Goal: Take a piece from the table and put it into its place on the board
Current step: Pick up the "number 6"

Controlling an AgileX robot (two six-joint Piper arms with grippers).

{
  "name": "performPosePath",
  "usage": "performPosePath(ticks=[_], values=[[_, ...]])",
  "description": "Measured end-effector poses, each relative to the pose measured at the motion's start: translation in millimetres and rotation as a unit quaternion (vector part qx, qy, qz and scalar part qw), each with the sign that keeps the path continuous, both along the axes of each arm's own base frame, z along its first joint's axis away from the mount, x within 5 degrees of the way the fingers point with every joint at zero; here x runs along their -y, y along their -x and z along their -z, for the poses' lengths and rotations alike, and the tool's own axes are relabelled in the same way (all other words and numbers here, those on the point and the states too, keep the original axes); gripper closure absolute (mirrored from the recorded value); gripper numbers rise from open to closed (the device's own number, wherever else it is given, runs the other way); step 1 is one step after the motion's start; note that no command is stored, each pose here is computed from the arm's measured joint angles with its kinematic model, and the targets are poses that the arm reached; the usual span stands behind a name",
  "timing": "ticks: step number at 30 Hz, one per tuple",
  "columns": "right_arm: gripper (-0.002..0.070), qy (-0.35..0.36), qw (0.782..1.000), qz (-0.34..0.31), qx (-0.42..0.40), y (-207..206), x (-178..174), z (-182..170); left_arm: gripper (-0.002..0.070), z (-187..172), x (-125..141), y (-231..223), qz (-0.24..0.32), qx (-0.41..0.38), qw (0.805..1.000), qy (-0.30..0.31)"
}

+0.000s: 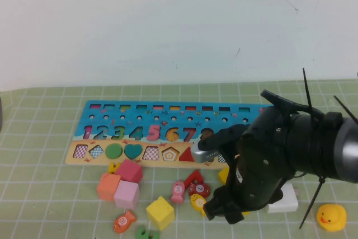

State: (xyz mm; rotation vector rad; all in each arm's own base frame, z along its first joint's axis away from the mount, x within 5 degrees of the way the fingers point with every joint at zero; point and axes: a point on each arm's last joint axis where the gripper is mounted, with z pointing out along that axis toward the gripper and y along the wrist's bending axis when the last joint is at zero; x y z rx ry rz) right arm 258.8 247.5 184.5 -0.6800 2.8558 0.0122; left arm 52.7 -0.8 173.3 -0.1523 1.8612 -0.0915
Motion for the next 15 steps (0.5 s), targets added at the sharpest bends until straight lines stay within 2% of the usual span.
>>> performPosePath(ticks=[6, 15], values=[[0.0224, -0.014, 1.0, 0.007, 0.015, -6, -2, 4, 0.0676, 0, 0, 0, 0.0, 0.0, 1.0, 0.0], [0.0221, 0.009, 0.999, 0.032, 0.001, -19, 5, 28, 0.0676, 0, 0, 0, 0.0, 0.0, 1.0, 0.0]])
